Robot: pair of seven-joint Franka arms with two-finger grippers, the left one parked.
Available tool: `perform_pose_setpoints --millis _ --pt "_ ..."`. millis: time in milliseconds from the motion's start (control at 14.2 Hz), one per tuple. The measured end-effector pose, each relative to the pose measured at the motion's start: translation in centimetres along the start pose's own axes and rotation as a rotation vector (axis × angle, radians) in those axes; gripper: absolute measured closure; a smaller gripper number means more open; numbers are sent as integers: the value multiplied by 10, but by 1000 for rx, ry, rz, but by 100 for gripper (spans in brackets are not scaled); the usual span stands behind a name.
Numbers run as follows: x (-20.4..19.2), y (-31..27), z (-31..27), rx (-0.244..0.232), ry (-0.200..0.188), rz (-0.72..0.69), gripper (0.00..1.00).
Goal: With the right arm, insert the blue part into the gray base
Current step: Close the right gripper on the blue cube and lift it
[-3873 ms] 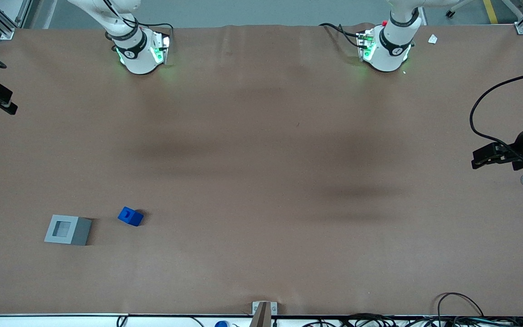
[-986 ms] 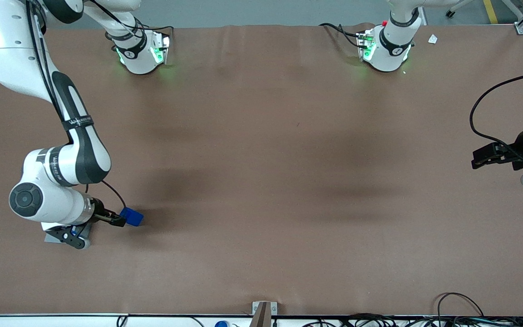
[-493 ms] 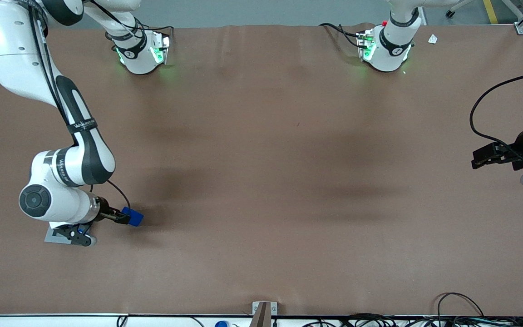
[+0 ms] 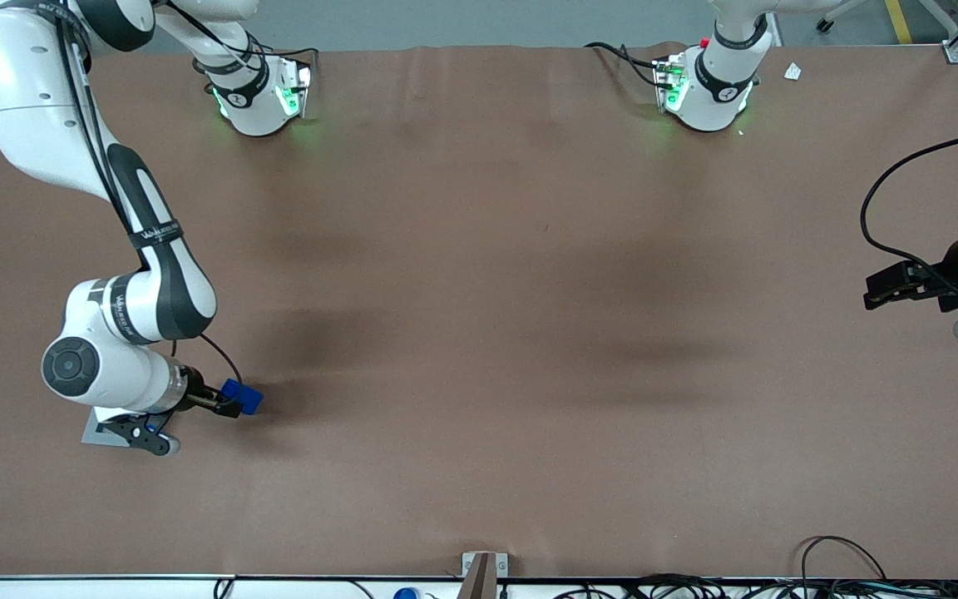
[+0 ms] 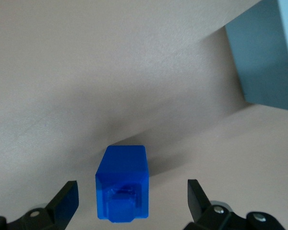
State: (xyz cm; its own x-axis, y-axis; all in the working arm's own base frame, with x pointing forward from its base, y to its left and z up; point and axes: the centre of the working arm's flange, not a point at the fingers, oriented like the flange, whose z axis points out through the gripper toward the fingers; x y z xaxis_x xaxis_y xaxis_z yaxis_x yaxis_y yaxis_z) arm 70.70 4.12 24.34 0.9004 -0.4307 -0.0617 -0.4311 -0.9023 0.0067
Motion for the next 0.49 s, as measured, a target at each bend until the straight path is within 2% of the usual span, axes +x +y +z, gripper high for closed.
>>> perform_pose_setpoints --millis 352,493 --pt "-1 -4 11 16 -3 8 0" --pt "-2 -4 14 17 -5 9 3"
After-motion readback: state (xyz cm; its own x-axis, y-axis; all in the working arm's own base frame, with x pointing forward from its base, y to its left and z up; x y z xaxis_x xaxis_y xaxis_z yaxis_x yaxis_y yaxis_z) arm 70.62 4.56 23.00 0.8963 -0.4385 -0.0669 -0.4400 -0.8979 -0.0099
